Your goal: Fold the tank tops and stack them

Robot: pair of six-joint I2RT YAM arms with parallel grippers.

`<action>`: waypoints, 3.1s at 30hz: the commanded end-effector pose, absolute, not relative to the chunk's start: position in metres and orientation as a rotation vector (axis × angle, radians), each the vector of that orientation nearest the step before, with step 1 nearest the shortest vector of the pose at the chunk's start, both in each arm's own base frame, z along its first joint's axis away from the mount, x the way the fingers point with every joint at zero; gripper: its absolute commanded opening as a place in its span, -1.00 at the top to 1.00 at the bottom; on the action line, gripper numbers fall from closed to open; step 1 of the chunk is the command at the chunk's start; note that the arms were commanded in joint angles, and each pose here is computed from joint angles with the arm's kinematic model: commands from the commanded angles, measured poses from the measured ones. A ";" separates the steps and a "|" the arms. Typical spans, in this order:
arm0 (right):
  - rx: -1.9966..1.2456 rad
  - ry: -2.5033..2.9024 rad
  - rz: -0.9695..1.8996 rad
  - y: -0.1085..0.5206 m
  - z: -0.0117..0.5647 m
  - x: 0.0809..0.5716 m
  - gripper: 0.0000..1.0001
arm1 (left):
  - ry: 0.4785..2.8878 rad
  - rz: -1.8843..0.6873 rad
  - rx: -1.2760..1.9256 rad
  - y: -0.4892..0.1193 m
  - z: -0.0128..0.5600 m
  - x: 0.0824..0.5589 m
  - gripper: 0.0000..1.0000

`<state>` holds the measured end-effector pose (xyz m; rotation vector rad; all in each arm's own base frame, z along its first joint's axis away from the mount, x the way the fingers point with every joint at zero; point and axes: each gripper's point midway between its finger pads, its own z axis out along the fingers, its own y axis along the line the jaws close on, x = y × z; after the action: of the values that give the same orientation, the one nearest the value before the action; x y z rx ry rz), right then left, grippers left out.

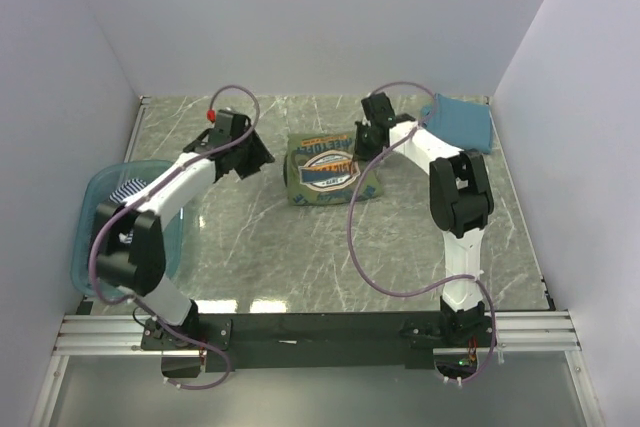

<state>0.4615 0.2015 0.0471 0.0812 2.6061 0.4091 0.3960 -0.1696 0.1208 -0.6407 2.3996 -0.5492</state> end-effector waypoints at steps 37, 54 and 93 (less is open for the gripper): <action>0.003 2.138 -0.623 -0.033 0.247 0.597 1.00 | 2.410 -0.569 -0.340 -0.162 0.162 0.362 0.00; 0.158 2.156 -0.622 -0.115 0.249 0.583 1.00 | 2.456 -0.582 -0.314 -0.169 0.148 0.369 0.03; -0.289 2.324 0.423 0.310 0.172 0.308 -0.79 | 1.795 0.171 -1.684 0.152 0.125 0.302 -0.30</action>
<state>0.3244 0.2996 0.1631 -0.2821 2.3496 0.3654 0.2950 0.1422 0.1470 -1.6047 1.8073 0.1595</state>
